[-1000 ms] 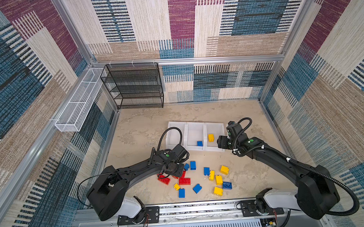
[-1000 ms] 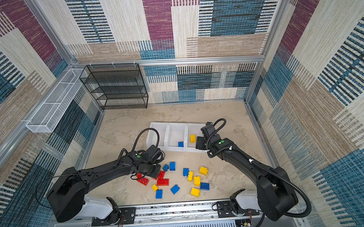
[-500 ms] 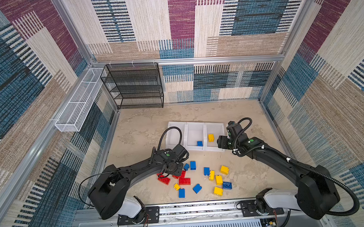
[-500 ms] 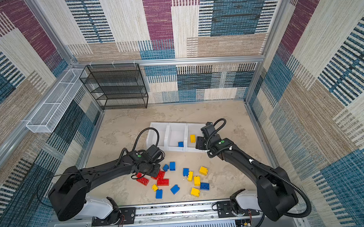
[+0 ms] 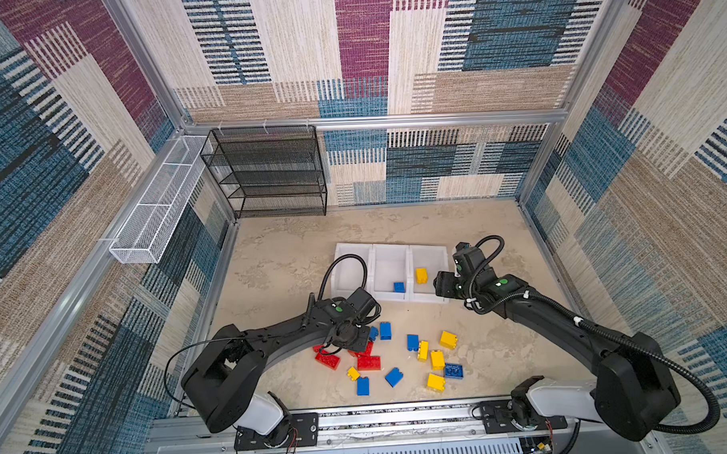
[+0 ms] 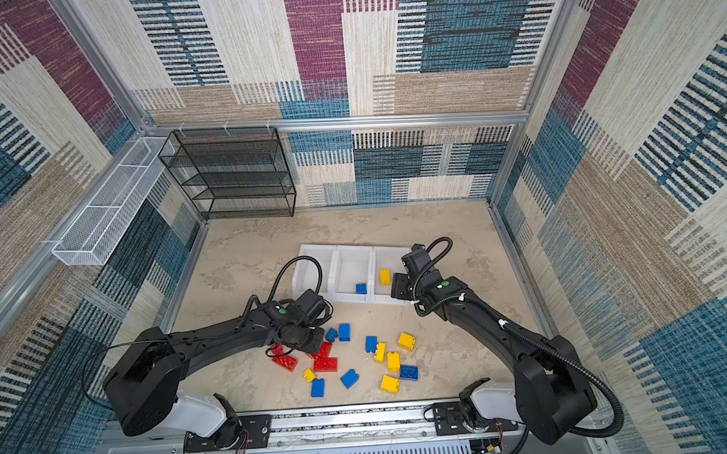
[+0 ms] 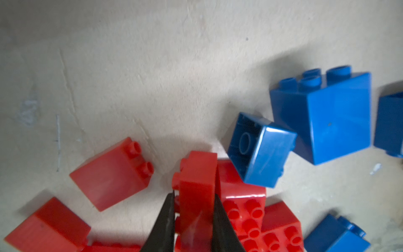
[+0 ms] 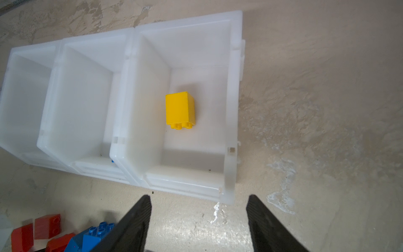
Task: Sort the legos into containers by color
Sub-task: 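Carry the red brick into the nearest bin compartment and release it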
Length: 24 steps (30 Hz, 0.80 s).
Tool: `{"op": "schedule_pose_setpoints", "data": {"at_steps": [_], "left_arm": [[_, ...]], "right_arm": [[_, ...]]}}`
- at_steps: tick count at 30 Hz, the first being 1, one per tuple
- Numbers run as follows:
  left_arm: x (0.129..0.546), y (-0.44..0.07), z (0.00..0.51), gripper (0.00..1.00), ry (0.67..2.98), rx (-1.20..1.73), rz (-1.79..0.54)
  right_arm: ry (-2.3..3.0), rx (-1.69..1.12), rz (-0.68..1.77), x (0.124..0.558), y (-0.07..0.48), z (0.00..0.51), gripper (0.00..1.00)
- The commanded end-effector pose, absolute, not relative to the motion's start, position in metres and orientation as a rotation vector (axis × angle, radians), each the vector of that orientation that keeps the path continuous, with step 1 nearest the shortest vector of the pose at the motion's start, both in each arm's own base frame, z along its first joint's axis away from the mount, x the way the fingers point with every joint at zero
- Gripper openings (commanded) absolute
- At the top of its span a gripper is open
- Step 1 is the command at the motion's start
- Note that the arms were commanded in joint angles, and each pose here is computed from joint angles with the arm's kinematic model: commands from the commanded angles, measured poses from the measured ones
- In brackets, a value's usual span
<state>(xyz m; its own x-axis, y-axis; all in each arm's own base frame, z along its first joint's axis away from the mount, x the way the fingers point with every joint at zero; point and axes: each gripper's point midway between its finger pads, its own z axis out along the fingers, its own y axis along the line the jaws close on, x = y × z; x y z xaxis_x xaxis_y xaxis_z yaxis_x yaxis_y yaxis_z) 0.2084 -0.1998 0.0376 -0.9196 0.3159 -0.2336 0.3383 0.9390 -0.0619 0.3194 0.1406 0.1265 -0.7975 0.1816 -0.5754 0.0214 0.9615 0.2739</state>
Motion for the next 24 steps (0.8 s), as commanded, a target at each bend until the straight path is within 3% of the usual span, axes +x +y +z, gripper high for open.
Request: {"op": "schedule_pose_setpoints", "data": {"at_steps": [1, 7, 14, 24], "left_arm": [[0.214, -0.200, 0.050, 0.18, 2.834, 0.492, -0.141], [0.241, -0.198, 0.083, 0.16, 2.740, 0.452, -0.140], [0.322, -0.194, 0.130, 0.17, 2.612, 0.425, -0.104], [0.398, -0.198, 0.110, 0.22, 2.681, 0.380, -0.100]], "right_arm": [[2.460, 0.168, 0.344, 0.321, 0.140, 0.130, 0.72], [2.452, 0.169, 0.346, 0.322, 0.140, 0.133, 0.71], [2.442, 0.163, 0.345, 0.325, 0.141, 0.138, 0.71], [2.443, 0.168, 0.353, 0.320, 0.139, 0.140, 0.71]]}}
